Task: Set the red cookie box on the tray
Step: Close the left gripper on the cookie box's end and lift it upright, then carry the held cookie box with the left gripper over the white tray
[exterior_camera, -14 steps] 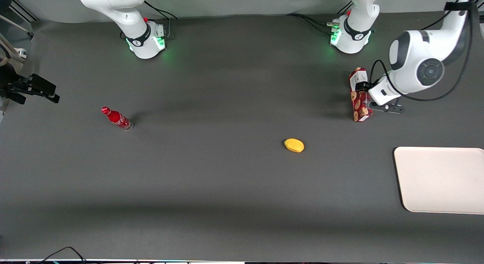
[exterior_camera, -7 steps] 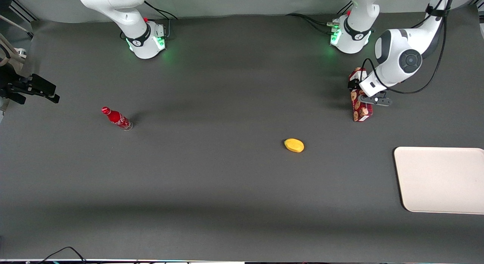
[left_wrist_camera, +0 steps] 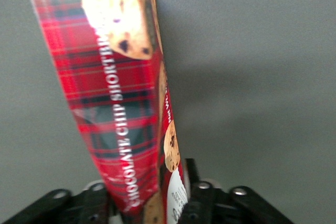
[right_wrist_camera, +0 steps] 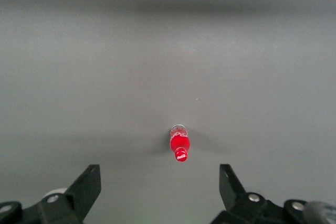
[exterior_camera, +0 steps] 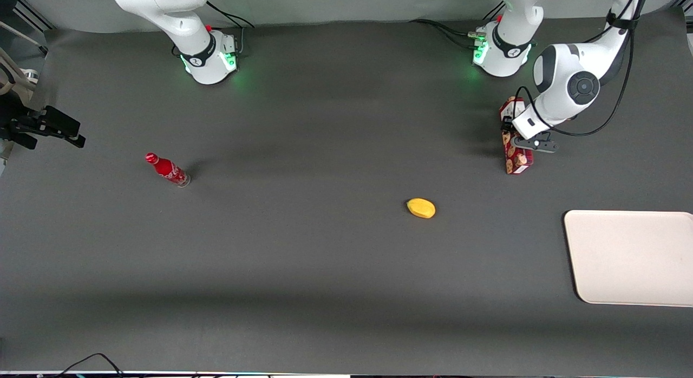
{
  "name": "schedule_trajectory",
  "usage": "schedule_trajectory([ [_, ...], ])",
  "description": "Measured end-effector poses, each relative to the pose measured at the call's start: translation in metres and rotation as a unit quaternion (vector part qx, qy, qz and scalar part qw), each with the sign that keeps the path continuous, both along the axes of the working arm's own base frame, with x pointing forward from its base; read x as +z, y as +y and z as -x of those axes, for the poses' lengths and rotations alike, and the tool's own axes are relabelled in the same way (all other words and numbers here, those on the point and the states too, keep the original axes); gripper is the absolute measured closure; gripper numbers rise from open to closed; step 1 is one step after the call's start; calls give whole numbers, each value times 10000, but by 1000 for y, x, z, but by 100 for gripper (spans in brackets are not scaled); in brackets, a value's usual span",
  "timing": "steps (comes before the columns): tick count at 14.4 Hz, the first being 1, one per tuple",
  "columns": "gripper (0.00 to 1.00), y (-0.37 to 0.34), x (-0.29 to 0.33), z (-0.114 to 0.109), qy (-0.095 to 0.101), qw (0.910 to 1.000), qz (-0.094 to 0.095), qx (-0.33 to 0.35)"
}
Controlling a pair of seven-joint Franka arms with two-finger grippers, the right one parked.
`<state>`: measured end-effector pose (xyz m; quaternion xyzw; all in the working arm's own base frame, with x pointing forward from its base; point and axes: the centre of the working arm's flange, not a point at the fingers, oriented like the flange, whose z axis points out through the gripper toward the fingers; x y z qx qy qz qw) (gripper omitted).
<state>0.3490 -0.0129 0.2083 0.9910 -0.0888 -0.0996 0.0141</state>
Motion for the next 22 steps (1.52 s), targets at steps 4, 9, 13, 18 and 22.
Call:
schedule_trajectory([
  [4,90,0,0,-1,-14,10000,1,1],
  [9,93,0,5,-7,-12,9999,44,90],
  [13,93,9,49,-49,291,9986,214,376],
  [18,93,68,164,-147,-236,9960,275,813],
  [22,93,148,195,-235,-661,9958,-55,628],
])
